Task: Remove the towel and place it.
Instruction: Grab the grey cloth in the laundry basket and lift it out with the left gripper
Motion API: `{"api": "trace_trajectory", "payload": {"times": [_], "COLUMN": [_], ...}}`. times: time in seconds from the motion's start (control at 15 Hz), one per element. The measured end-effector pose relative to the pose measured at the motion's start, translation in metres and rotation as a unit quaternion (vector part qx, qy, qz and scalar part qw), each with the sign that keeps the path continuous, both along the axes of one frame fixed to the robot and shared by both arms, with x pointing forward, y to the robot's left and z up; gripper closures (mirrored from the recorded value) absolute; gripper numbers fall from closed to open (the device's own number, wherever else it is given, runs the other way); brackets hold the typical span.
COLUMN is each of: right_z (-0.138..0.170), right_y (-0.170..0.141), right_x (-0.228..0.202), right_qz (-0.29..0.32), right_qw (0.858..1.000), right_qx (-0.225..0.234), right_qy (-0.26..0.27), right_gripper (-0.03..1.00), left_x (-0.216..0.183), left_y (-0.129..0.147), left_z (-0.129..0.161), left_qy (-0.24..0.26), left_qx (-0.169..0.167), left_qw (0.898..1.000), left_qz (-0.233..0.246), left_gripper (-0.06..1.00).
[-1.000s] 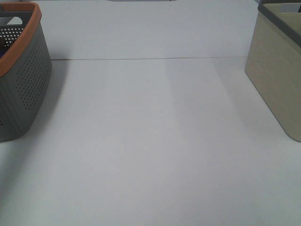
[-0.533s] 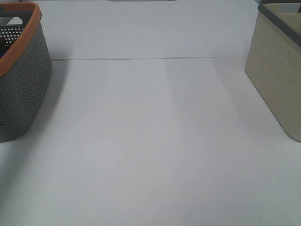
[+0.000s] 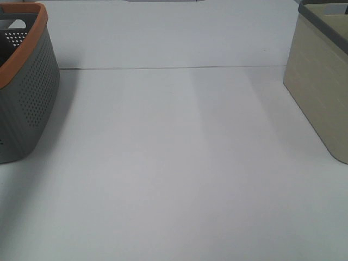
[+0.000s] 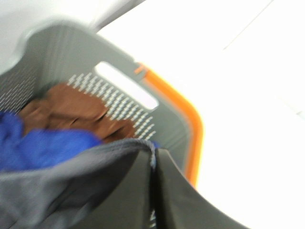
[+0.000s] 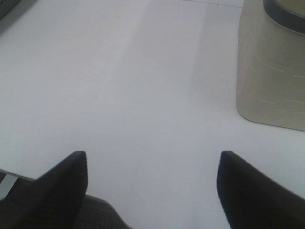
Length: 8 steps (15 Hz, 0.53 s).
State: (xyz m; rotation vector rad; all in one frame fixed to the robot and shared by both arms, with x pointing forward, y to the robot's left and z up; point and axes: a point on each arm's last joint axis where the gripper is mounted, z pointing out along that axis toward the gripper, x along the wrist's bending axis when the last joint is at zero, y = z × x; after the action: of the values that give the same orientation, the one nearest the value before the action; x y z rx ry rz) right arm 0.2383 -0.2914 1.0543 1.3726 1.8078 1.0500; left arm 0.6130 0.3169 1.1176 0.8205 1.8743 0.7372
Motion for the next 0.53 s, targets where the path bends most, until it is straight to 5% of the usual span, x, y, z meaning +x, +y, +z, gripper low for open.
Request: {"api": "trace_trajectory", "payload": {"times": [0.27, 0.53], "right_z": [0.000, 0.000], "right_y": [-0.001, -0.001], "right_x": [0.000, 0.000], "right_qz": [-0.011, -0.011], "right_qw": [1.000, 1.000], "right_qx": [0.003, 0.003], "right_qy": [0.001, 0.001], "right_gripper": [0.22, 0.22], "left_x": [-0.025, -0.059], "left_y": [-0.009, -0.013], "left_z": [0.055, 0.111], "left_qy": [-0.125, -0.233], "left_qx": [0.010, 0.014], "left_qw": [0.991, 0.970], "left_qz": [-0.051, -0.075], "left_gripper": [0.94, 0.94]}}
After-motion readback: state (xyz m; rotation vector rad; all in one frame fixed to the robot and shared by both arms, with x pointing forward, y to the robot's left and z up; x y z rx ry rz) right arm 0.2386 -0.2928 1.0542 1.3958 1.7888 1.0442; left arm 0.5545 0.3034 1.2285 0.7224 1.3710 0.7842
